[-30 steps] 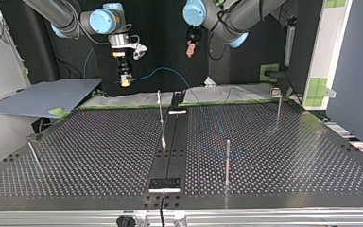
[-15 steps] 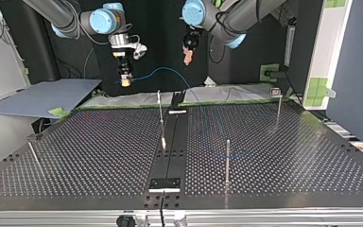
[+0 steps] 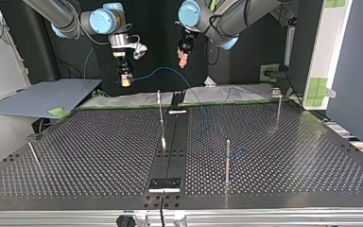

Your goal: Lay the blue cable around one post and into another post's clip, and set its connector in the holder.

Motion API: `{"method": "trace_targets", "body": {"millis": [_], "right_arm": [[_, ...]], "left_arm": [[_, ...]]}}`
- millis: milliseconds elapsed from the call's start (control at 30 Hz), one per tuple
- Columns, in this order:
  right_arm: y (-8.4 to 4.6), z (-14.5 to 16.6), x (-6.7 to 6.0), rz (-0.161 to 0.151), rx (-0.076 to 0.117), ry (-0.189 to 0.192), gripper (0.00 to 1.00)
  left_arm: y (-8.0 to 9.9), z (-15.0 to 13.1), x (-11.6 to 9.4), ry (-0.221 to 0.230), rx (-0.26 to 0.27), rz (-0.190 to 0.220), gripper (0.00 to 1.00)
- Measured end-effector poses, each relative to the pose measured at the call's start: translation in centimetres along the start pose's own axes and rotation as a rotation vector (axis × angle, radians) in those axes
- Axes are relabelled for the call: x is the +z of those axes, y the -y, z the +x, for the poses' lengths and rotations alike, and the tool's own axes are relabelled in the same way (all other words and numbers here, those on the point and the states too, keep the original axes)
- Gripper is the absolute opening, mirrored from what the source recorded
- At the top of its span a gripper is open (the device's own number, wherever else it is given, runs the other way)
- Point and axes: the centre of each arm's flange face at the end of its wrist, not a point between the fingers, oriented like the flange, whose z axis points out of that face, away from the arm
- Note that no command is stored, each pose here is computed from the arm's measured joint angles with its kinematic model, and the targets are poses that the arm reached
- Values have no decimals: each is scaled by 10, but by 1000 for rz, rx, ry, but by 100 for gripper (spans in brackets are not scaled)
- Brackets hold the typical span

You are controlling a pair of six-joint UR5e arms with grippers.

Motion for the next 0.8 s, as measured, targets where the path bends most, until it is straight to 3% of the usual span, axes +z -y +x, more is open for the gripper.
{"method": "trace_targets", "body": {"millis": [400, 700, 800], "right_arm": [[5, -3, -3, 8, -3, 19, 1], [7, -3, -4, 12, -2, 19, 1], [7, -3, -4, 13, -2, 19, 1]], "left_arm": [[17, -9, 16, 102, -43, 56, 100], [24, 14, 33, 135, -66, 83, 100], [27, 13, 41, 167, -76, 84, 100]]}}
